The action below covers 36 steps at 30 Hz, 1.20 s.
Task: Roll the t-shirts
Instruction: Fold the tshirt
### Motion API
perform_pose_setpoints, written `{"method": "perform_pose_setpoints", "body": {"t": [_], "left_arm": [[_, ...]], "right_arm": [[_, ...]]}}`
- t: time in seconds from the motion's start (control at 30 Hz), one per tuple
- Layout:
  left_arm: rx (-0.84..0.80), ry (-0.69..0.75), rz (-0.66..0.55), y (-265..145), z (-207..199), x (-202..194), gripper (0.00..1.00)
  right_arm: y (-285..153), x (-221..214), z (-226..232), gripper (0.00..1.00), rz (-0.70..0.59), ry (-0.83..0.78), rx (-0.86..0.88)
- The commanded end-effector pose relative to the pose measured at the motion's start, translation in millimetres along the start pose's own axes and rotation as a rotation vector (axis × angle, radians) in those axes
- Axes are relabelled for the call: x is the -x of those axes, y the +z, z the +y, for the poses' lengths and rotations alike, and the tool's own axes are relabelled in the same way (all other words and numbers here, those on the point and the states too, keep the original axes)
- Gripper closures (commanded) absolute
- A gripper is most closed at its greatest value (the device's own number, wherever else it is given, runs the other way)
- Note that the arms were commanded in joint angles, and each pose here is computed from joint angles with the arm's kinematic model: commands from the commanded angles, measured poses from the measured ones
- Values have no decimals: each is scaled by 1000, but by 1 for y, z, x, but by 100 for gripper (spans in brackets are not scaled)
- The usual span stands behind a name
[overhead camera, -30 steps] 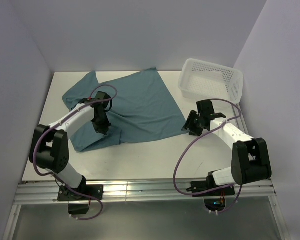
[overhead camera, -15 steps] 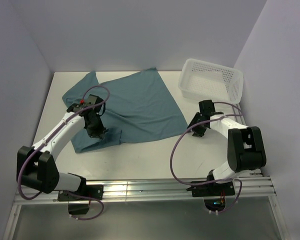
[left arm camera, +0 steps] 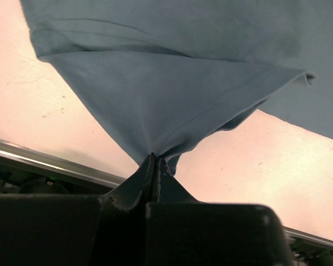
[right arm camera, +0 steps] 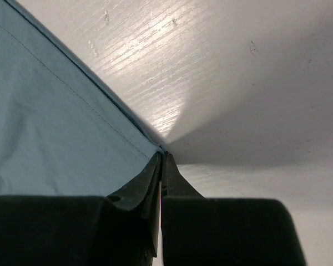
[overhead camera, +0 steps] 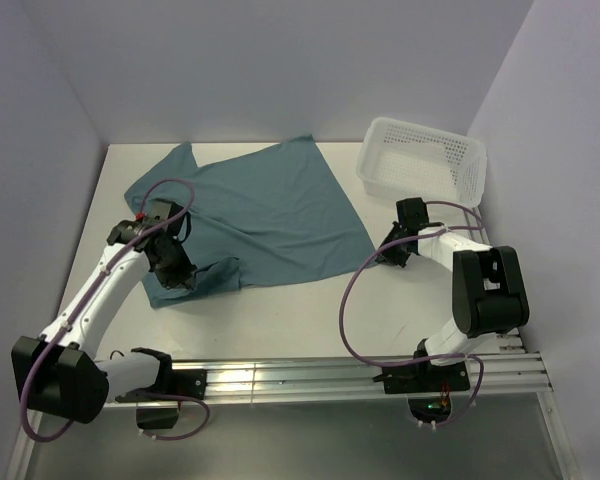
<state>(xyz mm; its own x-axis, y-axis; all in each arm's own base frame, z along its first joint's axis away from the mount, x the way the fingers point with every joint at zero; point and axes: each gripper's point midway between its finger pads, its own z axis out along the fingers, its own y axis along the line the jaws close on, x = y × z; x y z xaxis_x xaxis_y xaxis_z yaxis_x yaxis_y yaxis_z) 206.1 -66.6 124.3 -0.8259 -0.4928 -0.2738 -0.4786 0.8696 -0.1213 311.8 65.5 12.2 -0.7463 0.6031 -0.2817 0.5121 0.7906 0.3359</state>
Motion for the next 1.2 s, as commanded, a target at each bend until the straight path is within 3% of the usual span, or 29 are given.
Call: {"method": "perform_pose_setpoints", "body": {"t": [0.0, 0.47, 0.97, 1.17], "left_arm": [[-4, -57, -12, -13, 9, 2, 100], [-59, -184, -246, -62, 21, 74, 100], [-41, -240, -464, -107, 30, 128, 100], [-114, -239, -594, -134, 24, 147, 100]], "right_arm": [[-5, 2, -3, 100, -9, 3, -23], [-45, 31, 30, 100, 5, 61, -30], [-49, 63, 65, 100, 30, 87, -15], [-52, 74, 81, 100, 21, 73, -8]]}}
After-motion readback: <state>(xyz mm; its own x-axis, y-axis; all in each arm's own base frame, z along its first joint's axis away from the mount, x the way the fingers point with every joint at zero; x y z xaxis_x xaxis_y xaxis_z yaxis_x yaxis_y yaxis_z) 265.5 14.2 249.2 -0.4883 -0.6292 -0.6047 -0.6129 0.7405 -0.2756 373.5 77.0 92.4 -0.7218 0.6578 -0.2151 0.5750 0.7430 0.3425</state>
